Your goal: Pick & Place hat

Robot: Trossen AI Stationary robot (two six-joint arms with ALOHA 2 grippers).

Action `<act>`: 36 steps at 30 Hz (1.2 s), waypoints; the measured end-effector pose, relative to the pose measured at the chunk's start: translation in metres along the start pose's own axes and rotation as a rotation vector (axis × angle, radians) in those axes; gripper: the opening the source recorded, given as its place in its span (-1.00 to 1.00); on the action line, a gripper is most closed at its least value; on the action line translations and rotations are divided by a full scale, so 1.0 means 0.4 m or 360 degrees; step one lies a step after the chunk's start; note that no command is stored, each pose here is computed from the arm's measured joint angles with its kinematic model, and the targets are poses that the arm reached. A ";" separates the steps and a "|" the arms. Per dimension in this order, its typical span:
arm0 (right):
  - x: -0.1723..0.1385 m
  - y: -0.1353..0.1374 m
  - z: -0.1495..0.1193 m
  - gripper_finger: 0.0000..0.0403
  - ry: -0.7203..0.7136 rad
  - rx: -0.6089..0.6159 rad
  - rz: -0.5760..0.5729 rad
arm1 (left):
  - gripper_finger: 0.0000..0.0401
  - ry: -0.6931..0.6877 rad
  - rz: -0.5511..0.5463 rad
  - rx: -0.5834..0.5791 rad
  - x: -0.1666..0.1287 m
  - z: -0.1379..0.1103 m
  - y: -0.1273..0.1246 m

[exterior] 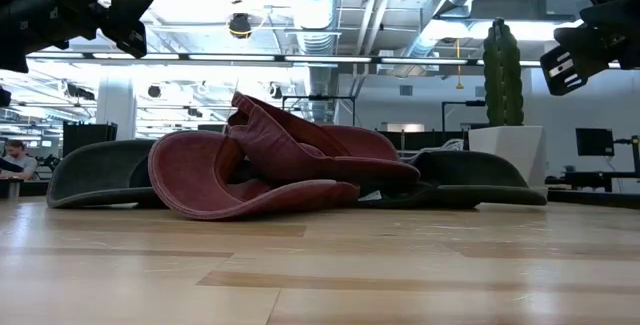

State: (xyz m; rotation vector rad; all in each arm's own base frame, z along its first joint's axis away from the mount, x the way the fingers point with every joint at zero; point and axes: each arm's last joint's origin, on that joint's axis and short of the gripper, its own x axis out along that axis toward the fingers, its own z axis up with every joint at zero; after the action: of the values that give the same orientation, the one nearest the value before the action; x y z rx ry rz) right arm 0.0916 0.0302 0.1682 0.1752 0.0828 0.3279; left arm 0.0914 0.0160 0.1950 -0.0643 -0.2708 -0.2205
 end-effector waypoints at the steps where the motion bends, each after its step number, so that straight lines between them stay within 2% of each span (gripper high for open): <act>1: 0.000 0.000 0.000 -0.44 -0.0002 -0.0001 -0.0001 | -0.21 0.0000 0.0000 0.0000 0.000 0.000 0.000; 5: 0.000 -0.001 0.001 -0.44 -0.0017 -0.0051 -0.0022 | -0.21 -0.0004 -0.0002 -0.0006 0.000 0.001 0.000; 9: 0.001 -0.001 0.006 -0.44 -0.0055 -0.0247 -0.0028 | -0.21 0.0020 -0.0013 -0.0134 0.003 -0.003 0.000; 14: -0.001 0.005 0.022 -0.44 -0.0165 -0.0296 0.0001 | -0.21 -0.0040 -0.0092 -0.0110 0.020 0.005 -0.007; 18: -0.004 0.014 0.043 -0.44 -0.0317 -0.0295 0.0047 | -0.21 -0.0133 -0.0083 -0.0349 0.043 0.013 -0.009; 20: -0.005 0.018 0.049 -0.44 -0.0438 -0.0293 0.0078 | -0.21 -0.0177 -0.0068 -0.0399 0.056 0.015 -0.009; 23: -0.011 0.025 0.066 -0.44 -0.0585 -0.0314 0.0111 | -0.21 -0.0108 -0.0099 -0.0394 0.087 0.014 -0.005; 29: -0.012 0.025 0.069 -0.44 -0.0609 -0.0362 0.0099 | -0.21 0.0179 -0.0085 -0.0483 0.183 -0.009 0.017; 32: -0.010 0.021 0.065 -0.44 -0.0578 -0.0358 0.0074 | -0.21 0.0266 -0.0064 -0.0443 0.232 -0.015 0.035; 36: -0.008 0.013 0.061 -0.44 -0.0548 -0.0355 -0.0010 | -0.21 0.0281 -0.0085 -0.0239 0.282 -0.007 0.052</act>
State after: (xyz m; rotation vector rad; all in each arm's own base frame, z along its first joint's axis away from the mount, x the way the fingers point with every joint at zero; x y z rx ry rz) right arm 0.0895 0.0301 0.1932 0.0083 -0.2931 0.2943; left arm 0.2028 0.0125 0.2223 -0.1857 -0.0800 -0.2979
